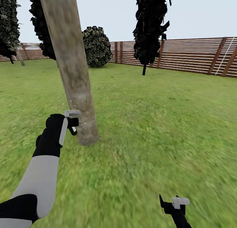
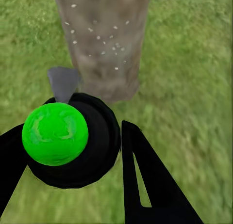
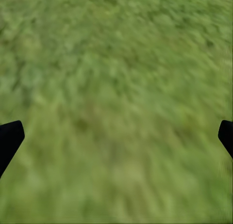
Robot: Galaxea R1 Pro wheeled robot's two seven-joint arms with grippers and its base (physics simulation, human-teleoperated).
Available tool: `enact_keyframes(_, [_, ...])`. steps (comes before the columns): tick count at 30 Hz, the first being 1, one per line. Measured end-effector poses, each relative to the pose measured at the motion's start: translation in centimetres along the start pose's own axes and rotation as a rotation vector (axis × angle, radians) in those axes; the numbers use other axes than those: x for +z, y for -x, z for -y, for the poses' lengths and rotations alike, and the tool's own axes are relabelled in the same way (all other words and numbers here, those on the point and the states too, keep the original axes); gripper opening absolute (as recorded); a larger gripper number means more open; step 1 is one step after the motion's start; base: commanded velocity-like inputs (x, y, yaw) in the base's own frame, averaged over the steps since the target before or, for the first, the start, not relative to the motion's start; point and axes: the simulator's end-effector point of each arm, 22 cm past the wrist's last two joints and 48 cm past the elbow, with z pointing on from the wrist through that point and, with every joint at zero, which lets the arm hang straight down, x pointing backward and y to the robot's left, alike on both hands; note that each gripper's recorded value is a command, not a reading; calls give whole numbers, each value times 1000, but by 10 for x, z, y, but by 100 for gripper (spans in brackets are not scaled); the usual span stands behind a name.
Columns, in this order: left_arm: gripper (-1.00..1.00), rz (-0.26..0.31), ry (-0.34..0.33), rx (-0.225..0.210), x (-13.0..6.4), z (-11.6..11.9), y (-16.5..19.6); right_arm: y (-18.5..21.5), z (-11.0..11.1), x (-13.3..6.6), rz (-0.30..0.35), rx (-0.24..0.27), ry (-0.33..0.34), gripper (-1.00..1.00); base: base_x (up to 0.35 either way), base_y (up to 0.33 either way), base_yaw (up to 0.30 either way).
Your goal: In the garden, pick up the pesticide atomizer on the floor and spray pesticide onto both trees until each tree trunk is fully covered.
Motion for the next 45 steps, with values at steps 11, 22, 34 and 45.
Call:
enact_keyframes(11, [-100, 6, 24, 14, -2, -5, 1, 0, 0, 0, 0, 0, 0, 100, 147, -197, 0])
enact_keyframes(22, [-100, 7, 27, 15, -2, -6, 1, 0, 0, 0, 0, 0, 0, 100, 0, -274, 0])
enact_keyframes(34, [-100, 7, 53, 30, -1, -12, 1, 0, 0, 0, 0, -1, 1, 100, 82, -271, 186])
enact_keyframes(45, [-100, 1, 59, 27, 0, -15, -2, 0, 0, 0, 0, 0, 0, 100, 167, -241, 276])
